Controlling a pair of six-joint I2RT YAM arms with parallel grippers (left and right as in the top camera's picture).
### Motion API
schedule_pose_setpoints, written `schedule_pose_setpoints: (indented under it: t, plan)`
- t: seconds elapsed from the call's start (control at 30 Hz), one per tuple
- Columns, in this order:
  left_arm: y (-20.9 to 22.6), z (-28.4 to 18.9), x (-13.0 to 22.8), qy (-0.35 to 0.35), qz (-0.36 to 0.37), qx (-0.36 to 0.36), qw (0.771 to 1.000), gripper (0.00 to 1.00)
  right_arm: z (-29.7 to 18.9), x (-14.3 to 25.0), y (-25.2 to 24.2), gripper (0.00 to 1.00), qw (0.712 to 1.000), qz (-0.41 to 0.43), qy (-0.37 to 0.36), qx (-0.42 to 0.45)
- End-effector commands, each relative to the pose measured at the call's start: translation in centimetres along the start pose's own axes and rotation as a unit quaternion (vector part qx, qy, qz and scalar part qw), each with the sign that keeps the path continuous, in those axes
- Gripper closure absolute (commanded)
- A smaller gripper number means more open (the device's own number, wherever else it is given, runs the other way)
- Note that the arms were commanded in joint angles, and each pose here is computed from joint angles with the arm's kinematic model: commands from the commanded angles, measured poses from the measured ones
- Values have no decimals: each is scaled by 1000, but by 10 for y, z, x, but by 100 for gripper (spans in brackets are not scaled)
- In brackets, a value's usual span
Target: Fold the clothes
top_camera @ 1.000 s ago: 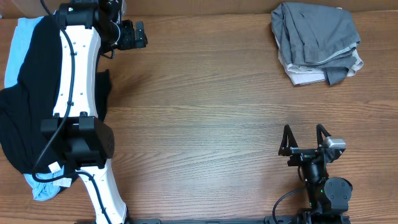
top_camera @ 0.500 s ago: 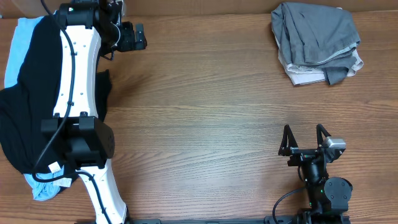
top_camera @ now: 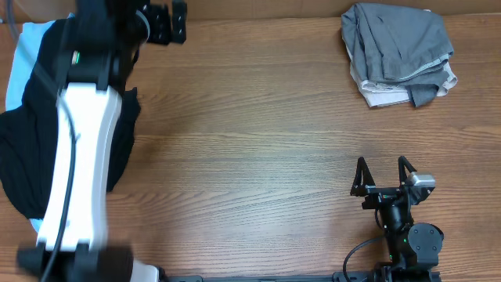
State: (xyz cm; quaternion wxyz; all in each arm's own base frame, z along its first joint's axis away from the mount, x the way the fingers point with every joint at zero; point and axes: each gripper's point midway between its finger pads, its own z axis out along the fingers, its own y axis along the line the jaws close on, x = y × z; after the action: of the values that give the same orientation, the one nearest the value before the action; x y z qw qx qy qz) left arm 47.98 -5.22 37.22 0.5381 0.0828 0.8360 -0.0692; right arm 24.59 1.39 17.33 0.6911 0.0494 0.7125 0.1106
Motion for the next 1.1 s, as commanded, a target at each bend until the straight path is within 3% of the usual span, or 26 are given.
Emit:
schedule_pose_setpoints:
  t: [0.0, 0.53, 0.8, 1.07]
  plan:
    - [0, -16, 36, 2, 51, -8, 999, 0, 0, 1, -1, 0, 1000, -4, -3, 1]
    - [15, -114, 183, -161, 24, -76, 984, 0, 0, 1, -1, 0, 1000, -4, -3, 1]
    - [10, -126, 247, -184, 27, -91, 978, 0, 0, 1, -1, 0, 1000, -4, -3, 1]
    - [10, -126, 280, -191, 27, -100, 976, 0, 0, 1, -1, 0, 1000, -4, -3, 1]
